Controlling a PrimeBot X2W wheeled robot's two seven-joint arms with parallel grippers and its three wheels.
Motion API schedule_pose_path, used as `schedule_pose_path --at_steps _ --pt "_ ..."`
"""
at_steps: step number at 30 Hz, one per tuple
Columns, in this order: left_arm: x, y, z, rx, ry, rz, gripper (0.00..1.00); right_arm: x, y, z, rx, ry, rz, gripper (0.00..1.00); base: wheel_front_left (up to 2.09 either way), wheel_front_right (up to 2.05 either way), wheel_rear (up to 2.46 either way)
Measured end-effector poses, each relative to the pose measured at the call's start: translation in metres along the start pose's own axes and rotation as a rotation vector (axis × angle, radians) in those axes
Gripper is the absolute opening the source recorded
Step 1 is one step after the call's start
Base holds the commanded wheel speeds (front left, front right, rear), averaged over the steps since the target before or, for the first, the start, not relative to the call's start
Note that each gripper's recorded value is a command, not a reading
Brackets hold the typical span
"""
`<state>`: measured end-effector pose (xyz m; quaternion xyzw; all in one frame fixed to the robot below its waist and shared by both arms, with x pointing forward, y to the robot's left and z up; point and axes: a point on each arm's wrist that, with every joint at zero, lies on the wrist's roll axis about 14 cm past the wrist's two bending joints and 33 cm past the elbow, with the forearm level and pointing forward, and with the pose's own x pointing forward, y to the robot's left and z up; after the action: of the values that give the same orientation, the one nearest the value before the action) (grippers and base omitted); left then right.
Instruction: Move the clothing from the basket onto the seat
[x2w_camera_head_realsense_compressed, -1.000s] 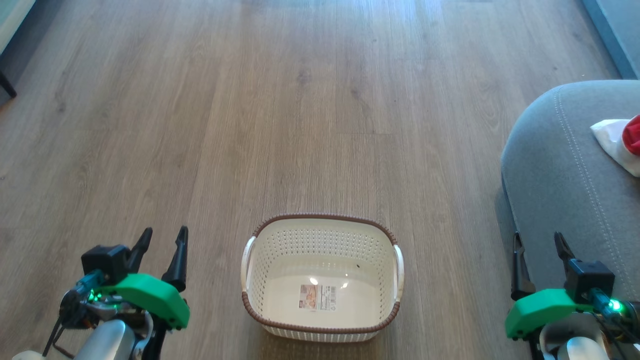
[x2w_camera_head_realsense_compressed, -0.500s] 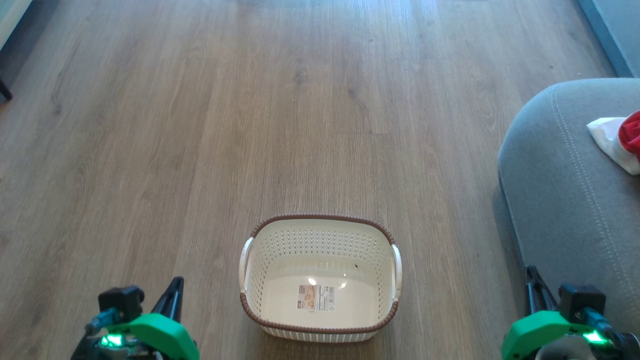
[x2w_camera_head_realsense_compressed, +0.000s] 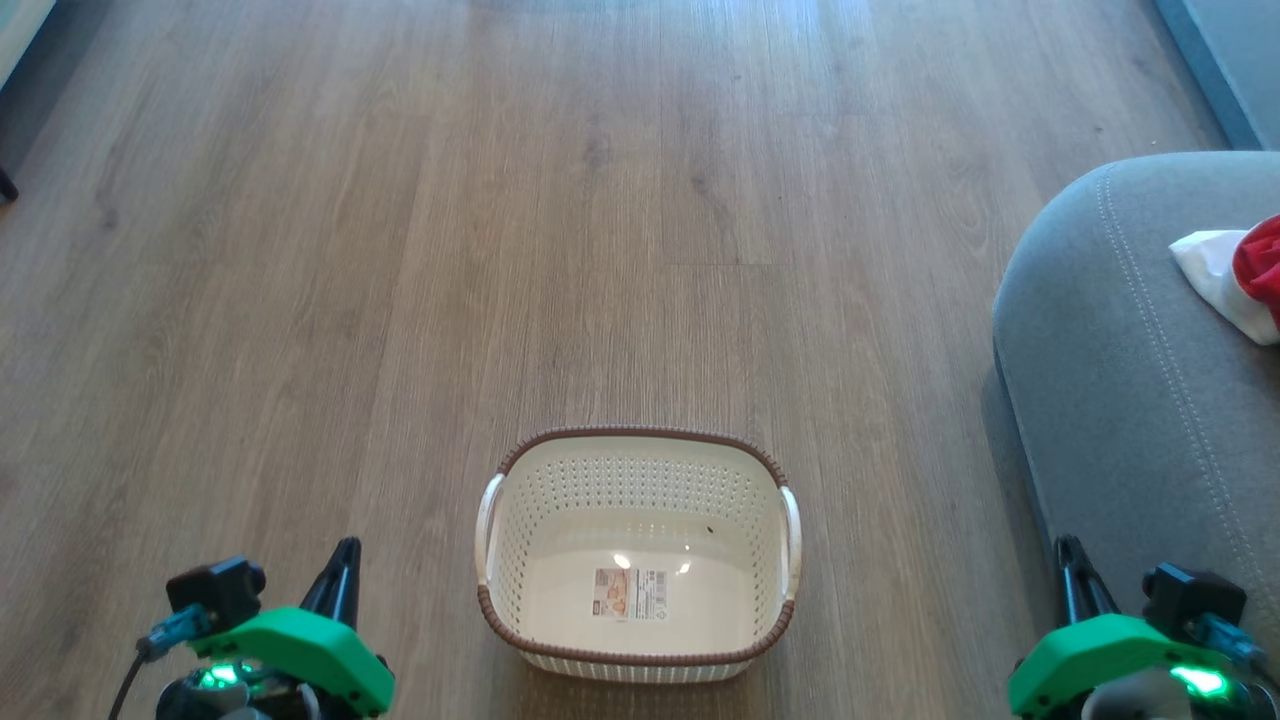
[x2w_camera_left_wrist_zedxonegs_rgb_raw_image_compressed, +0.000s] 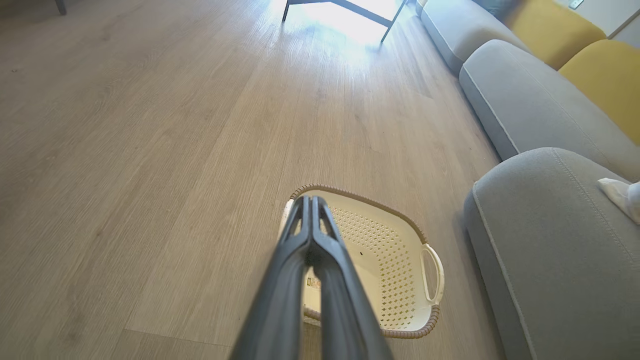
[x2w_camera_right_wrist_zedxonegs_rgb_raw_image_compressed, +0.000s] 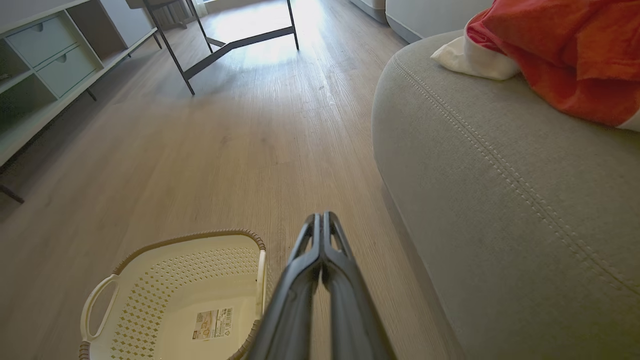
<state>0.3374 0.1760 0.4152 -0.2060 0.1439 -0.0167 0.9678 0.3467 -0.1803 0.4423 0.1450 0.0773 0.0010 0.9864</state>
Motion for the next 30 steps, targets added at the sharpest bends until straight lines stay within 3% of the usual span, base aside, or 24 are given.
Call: schedule_pose_path --at_steps 30 --pt "0.009 -0.004 0.015 -0.321 -0.023 0.018 0.0 0.005 -0.011 0.007 0.354 -0.007 -0.059 0.0 0.0 0.0 0.0"
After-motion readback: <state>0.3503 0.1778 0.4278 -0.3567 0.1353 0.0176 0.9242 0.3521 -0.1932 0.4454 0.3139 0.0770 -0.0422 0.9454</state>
